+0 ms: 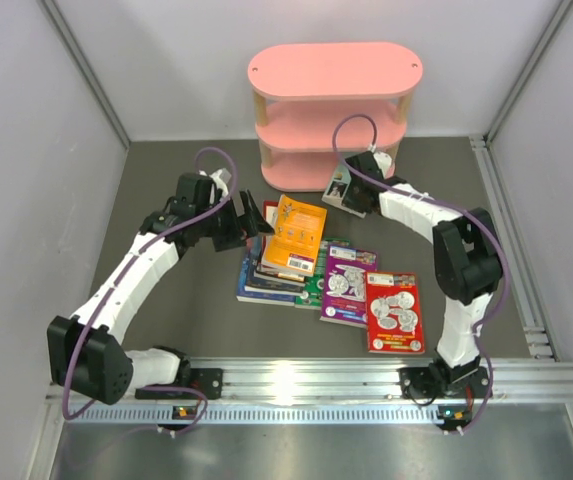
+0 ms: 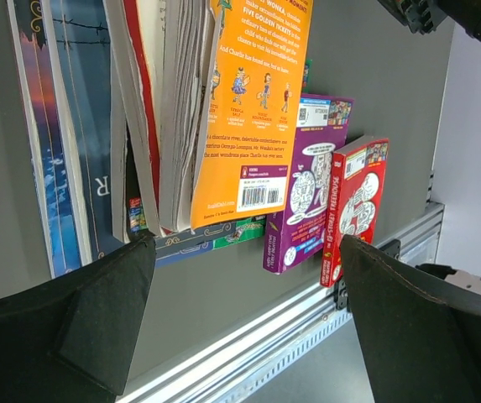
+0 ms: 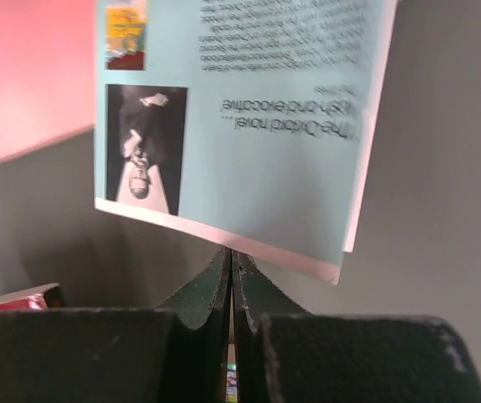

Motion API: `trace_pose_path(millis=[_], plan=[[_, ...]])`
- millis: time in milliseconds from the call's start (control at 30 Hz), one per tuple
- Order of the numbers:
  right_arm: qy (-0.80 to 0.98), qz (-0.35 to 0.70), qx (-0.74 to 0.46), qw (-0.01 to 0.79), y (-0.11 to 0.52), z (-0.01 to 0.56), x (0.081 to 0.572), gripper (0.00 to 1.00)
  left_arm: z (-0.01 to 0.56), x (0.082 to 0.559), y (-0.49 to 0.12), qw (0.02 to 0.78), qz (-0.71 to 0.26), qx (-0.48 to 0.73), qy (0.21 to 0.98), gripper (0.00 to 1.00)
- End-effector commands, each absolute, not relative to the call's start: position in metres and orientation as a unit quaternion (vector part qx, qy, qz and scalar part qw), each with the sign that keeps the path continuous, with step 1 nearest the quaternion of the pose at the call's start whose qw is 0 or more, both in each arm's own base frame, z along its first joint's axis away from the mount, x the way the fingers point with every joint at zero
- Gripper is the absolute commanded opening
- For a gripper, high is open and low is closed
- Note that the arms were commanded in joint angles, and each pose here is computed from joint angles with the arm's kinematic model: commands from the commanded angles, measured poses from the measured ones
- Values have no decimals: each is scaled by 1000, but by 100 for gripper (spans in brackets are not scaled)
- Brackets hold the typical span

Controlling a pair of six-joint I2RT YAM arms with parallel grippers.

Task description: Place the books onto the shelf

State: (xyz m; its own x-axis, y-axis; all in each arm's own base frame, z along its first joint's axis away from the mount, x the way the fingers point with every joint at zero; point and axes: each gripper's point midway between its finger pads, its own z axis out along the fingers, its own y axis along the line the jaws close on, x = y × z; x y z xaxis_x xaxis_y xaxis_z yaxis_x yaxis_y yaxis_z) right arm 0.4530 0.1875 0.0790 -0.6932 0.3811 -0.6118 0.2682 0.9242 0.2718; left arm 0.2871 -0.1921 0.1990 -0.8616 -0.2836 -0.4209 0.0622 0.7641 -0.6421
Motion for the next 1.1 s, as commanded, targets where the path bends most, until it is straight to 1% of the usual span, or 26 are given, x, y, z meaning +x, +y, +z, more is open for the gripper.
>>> trace_pose_path(millis=[0,133,267,333,367,400,433,467,500,533,567,600,633,667,700,767,833,867,1000,1067], plan=[[887,89,183,413,182,113,484,0,213,295,-196,278,-358,-61,889,96],[879,83,192,428,168,125,497,0,206,288,-196,267,-358,-65,892,96],[879,93,168,435,174,141,509,0,208,285,-194,274,-360,-67,889,96],[880,122,169,426,176,149,507,0,210,285,-193,277,-358,-67,889,96],[875,142,173,429,176,163,502,0,210,285,-192,279,-356,-67,889,96],[879,167,171,413,177,158,492,3,211,285,-192,280,-356,-67,889,96],[872,183,183,415,165,162,492,8,211,285,-192,282,-356,-68,888,96],[858,209,194,427,160,181,486,29,212,285,-192,282,-357,-69,888,96],[858,228,199,415,156,171,477,38,212,284,-192,282,-358,-69,887,96],[851,237,217,416,139,175,477,46,211,285,-192,283,-360,-69,886,96],[849,256,212,411,137,178,468,59,210,284,-193,281,-362,-70,886,96],[848,259,215,408,131,179,465,63,210,284,-193,281,-363,-71,886,96],[846,258,224,408,116,180,465,66,210,284,-193,282,-365,-69,884,96],[841,265,223,416,111,191,460,67,210,284,-194,281,-367,-70,884,96],[843,266,223,411,106,187,453,67,211,284,-194,283,-368,-70,883,96],[832,269,234,425,90,199,445,68,211,285,-195,284,-370,-70,882,96],[828,277,261,412,79,188,435,69,212,285,-196,283,-374,-68,881,96],[821,289,266,414,79,190,432,70,212,286,-198,282,-377,-69,880,96],[802,347,283,396,93,165,434,74,215,286,-200,279,-383,-64,878,96],[806,347,294,379,98,148,439,76,218,286,-199,282,-379,-59,879,96]])
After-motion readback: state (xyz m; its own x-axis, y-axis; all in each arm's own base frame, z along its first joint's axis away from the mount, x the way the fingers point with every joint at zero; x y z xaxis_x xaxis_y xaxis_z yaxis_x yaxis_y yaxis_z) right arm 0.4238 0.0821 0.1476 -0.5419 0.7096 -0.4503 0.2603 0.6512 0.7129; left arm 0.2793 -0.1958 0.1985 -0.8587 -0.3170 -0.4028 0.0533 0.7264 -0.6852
